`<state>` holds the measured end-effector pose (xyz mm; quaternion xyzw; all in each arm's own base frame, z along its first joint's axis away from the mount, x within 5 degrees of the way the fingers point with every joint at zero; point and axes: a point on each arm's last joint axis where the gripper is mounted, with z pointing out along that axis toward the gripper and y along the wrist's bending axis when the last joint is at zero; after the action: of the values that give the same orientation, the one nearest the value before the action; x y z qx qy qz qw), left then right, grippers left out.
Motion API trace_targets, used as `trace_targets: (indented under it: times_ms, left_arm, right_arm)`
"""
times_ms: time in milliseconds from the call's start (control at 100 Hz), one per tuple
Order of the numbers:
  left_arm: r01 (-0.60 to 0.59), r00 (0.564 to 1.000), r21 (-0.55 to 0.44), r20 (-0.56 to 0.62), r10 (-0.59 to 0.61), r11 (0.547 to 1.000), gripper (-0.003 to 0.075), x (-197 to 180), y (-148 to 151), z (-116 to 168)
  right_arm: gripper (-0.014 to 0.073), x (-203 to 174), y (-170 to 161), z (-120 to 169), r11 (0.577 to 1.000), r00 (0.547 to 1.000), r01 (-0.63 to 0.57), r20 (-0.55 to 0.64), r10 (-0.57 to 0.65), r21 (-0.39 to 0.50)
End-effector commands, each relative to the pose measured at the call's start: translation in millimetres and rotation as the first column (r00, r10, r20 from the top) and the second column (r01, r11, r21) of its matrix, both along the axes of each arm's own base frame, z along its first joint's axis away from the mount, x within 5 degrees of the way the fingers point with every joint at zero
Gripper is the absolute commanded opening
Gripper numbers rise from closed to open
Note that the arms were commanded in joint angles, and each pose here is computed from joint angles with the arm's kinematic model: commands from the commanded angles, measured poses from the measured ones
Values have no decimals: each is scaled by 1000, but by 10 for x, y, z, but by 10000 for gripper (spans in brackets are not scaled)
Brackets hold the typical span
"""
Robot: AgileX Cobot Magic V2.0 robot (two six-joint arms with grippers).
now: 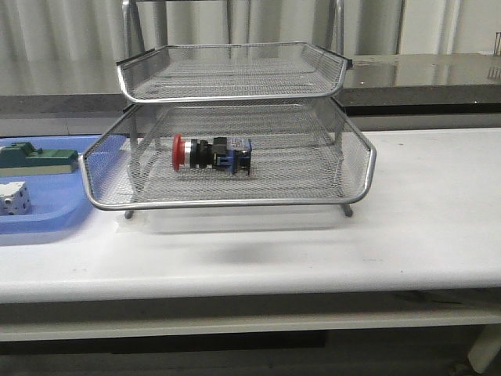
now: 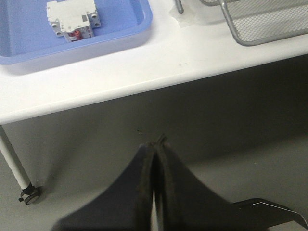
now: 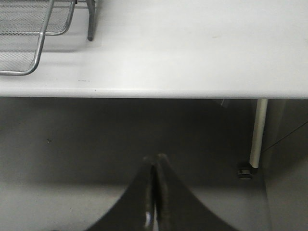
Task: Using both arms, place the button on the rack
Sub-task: 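Withdraw the left gripper away from the mesh tray, then bring the right gripper to the pulled-out tier's front edge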
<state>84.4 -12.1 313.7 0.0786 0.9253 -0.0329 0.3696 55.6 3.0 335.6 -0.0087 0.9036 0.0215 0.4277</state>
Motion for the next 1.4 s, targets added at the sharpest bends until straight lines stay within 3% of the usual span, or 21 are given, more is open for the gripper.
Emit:
trace_targets:
  times_ms: [0, 240, 500, 650, 920, 1390]
  left_arm:
    - [-11, 998, -27, 69, 13, 1000, -21, 42, -9, 106]
    - [-11, 998, -27, 69, 13, 1000, -21, 42, -9, 106]
    - [-11, 998, -27, 69, 13, 1000, -21, 42, -9, 106]
    - [-11, 998, -27, 69, 13, 1000, -21, 42, -9, 106]
    - [-11, 998, -27, 69, 13, 1000, -21, 42, -9, 106]
    - [-11, 998, -27, 69, 13, 1000, -21, 42, -9, 106]
  right_arm:
    - [-115, 28, 14, 146, 1000, 995, -5, 96, 3, 22]
    - [-114, 186, 148, 221, 980, 986, -68, 164, 37, 188]
    - [-114, 815, 359, 14, 924, 992, -87, -56, 116, 373]
    - [-114, 1127, 484, -109, 883, 980, -117, -93, 178, 454]
    - [-105, 1509, 741, -411, 871, 959, -123, -169, 228, 476]
    - [-105, 1842, 1386, -1078, 867, 908, -106, -309, 284, 487]
